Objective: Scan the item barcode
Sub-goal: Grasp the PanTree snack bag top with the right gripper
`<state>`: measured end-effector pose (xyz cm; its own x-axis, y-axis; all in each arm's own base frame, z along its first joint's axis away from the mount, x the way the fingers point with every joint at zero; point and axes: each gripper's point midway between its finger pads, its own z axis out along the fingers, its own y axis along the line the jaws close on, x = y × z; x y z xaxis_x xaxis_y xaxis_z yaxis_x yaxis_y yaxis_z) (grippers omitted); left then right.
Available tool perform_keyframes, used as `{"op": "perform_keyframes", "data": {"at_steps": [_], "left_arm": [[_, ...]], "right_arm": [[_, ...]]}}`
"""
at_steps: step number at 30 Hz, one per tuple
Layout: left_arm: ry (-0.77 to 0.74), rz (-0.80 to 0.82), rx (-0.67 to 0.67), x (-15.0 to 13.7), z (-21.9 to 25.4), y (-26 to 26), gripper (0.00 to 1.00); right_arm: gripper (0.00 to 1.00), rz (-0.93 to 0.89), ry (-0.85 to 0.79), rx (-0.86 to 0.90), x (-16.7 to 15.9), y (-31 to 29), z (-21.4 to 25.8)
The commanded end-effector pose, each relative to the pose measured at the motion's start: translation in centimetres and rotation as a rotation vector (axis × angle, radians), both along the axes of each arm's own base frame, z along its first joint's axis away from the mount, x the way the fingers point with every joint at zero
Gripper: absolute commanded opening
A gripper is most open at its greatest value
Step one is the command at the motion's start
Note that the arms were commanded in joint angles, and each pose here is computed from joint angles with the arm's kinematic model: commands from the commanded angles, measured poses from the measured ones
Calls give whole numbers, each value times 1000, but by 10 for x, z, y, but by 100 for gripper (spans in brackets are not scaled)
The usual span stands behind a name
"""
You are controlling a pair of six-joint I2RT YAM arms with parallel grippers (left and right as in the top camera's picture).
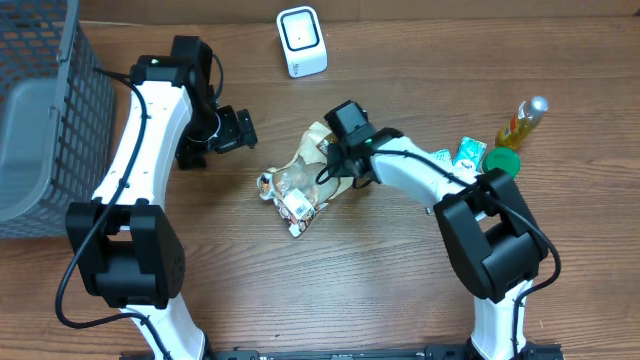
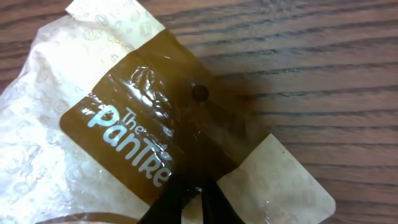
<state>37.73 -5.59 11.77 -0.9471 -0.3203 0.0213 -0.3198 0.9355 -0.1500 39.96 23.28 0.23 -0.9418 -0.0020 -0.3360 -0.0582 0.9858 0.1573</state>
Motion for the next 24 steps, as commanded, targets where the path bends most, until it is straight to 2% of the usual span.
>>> {"op": "perform_keyframes", "data": {"at_steps": [1, 8, 9, 12, 13, 17, 24], "left_arm": [[3, -59, -27, -3, 0, -21, 92], [37, -81, -24, -19, -34, -57, 90], [44, -87, -22, -23, -42, -61, 87], [58, -103, -19, -32, -59, -66, 69], [64, -100, -18, -34, -64, -67, 67], [72, -68, -28, -40, -82, -67, 68], [37, -73, -124, -40, -103, -82, 70]], "right_arm": [[13, 6, 96, 56, -17, 2, -13], [23, 8, 103, 75, -17, 3, -13], [24, 8, 103, 74, -17, 3, -13], [27, 8, 104, 74, -17, 3, -13], [28, 8, 104, 74, -18, 3, -13], [30, 8, 103, 74, -17, 3, -13], [33, 9, 100, 76, -17, 4, -13]]}}
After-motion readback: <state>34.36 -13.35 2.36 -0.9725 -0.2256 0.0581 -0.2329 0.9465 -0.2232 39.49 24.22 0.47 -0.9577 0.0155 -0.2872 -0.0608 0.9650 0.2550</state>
